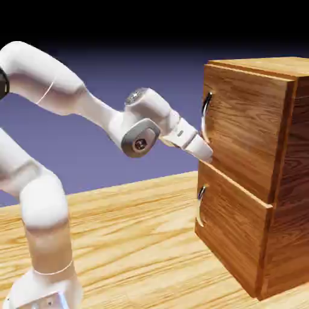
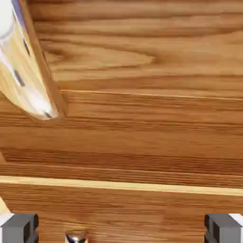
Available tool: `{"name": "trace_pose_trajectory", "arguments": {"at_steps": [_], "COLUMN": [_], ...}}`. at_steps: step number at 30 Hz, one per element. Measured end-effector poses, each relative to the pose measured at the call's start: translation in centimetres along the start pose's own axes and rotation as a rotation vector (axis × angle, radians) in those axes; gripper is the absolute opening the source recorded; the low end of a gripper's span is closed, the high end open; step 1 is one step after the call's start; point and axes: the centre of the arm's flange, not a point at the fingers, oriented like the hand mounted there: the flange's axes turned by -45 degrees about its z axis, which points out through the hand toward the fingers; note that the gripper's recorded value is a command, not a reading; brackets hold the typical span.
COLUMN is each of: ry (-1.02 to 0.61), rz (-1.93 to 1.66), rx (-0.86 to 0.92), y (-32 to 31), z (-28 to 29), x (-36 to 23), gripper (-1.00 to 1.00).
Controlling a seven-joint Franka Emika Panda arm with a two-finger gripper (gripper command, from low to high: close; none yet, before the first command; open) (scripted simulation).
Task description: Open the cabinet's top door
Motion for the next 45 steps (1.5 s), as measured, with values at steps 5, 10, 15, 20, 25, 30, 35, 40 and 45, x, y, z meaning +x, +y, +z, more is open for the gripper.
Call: {"name": "trace_pose_trajectory", "arguments": {"at_steps": [5,10,15,20,25,30,35,40,45], "ry": [-0.223,-0.429,-0.593,-0.691,-0.707,-0.633,-0.474,-0.243,0.04], "rz": [0.121,0.224,0.309,0.377,0.424,0.445,0.433,0.386,0.304], "rx": [0.056,0.05,-0.014,-0.122,-0.256,-0.388,-0.491,-0.541,-0.521], "y": [1.1,2.2,3.8,6.3,9.2,11.9,13.6,13.5,11.0], "z": [6.7,12.0,15.4,16.7,16.5,15.1,12.9,10.1,6.6], "x": [-4.7,-10.5,-16.3,-20.9,-23.5,-23.6,-21.1,-16.7,-11.1], "gripper": [0.0,0.0,0.0,0.0,0.0,0.0,0.0,0.0,0.0]}}
